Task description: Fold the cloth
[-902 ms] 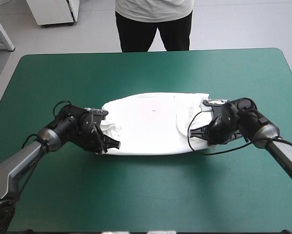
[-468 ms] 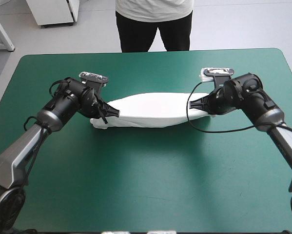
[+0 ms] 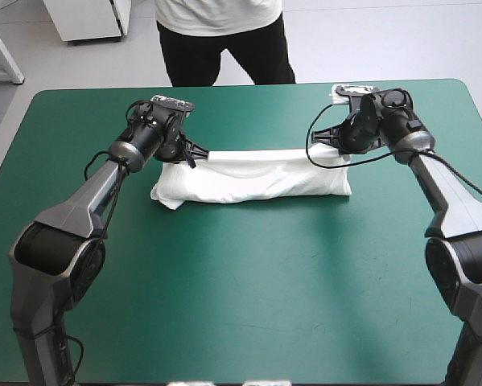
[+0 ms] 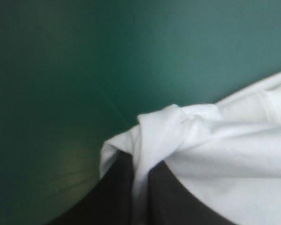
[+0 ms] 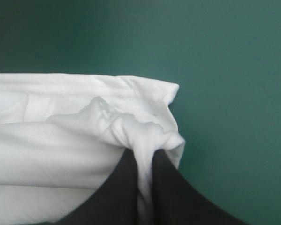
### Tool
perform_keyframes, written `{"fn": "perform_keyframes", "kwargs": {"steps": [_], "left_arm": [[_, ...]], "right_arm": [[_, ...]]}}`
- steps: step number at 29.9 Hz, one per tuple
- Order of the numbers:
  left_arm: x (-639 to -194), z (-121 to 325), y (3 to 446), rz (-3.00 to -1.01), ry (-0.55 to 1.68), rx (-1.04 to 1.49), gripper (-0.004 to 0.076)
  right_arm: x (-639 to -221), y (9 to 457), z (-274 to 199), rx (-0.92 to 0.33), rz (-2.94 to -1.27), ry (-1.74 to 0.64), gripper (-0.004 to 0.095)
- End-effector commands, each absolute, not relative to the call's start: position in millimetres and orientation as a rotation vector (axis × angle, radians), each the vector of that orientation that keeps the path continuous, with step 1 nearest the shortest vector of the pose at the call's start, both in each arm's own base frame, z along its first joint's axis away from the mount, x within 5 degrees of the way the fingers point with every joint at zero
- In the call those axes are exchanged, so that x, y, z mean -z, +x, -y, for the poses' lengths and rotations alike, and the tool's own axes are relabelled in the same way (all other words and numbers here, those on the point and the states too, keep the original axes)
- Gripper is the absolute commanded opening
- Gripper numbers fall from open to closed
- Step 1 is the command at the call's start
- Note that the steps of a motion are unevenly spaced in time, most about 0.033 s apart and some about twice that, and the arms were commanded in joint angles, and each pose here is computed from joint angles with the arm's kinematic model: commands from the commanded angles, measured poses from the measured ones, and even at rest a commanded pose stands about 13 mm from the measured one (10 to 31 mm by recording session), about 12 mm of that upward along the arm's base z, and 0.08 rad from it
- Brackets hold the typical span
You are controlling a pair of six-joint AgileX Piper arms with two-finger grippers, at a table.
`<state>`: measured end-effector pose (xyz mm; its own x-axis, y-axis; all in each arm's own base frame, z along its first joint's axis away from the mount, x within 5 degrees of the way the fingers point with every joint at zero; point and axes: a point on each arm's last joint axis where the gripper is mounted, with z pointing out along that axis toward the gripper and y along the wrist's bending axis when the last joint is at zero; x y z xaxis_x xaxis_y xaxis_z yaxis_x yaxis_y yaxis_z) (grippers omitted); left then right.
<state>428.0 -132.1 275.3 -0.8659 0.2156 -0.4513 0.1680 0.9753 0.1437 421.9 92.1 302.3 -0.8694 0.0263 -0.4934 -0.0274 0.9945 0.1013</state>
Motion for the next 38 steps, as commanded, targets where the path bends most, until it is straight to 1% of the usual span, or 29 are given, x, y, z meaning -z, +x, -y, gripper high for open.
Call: {"fn": "perform_keyframes", "kwargs": {"steps": [1,4,8,10,12,13,16,17,20,21,22,23,26,30,32,33,34,35,38], "left_arm": [[-300,126,443,-2.542,0.25,-0.1,-0.001],[-288,130,453,-2.55,0.251,-0.096,-0.001],[-270,135,459,-2.579,0.245,-0.051,-0.001],[-262,137,461,-2.6,0.241,-0.035,-0.0008],[-257,139,461,-2.627,0.242,-0.01,0.001],[-255,140,460,-2.643,0.252,0.009,0.0039],[-255,144,457,-2.67,0.297,0.063,0.0183],[-257,144,455,-2.685,0.3,0.068,0.0262],[-272,141,451,-2.715,0.298,0.039,0.0428],[-278,139,449,-2.716,0.294,0.013,0.0456],[-288,137,447,-2.704,0.29,-0.012,0.0477],[-298,134,445,-2.687,0.283,-0.039,0.0481],[-328,126,435,-2.631,0.256,-0.087,0.0479],[-361,120,416,-2.584,0.238,-0.068,0.0477],[-376,121,407,-2.558,0.232,-0.007,0.0455],[-382,122,403,-2.544,0.233,0.03,0.0424],[-389,124,399,-2.521,0.238,0.065,0.0372],[-394,127,396,-2.5,0.249,0.094,0.0294],[-400,143,391,-2.451,0.328,0.127,-0.0007]], "right_arm": [[-322,432,-88,-0.17,-2.528,0.0,-0.0017],[-306,443,-91,-0.185,-2.559,-0.01,-0.0017],[-290,451,-96,-0.24,-2.599,-0.03,-0.0017],[-287,451,-97,-0.244,-2.611,-0.056,-0.0016],[-287,451,-98,-0.247,-2.613,-0.07,0.0002],[-287,451,-98,-0.245,-2.612,-0.078,0.0024],[-289,450,-98,-0.247,-2.62,-0.1,0.0172],[-291,450,-98,-0.249,-2.623,-0.099,0.0255],[-302,448,-99,-0.264,-2.621,-0.076,0.0425],[-308,447,-98,-0.267,-2.611,-0.075,0.0455],[-316,446,-98,-0.271,-2.589,-0.073,0.0467],[-325,444,-98,-0.272,-2.566,-0.075,0.0465],[-349,434,-94,-0.253,-2.51,-0.083,0.0463],[-375,416,-86,-0.205,-2.494,-0.069,0.0459],[-384,407,-83,-0.184,-2.495,-0.067,0.0458],[-388,404,-82,-0.173,-2.496,-0.069,0.0458],[-392,401,-80,-0.158,-2.494,-0.059,0.0458],[-396,398,-78,-0.152,-2.488,-0.038,0.0458],[-404,392,-72,-0.094,-2.471,-0.009,0.0458]]}}
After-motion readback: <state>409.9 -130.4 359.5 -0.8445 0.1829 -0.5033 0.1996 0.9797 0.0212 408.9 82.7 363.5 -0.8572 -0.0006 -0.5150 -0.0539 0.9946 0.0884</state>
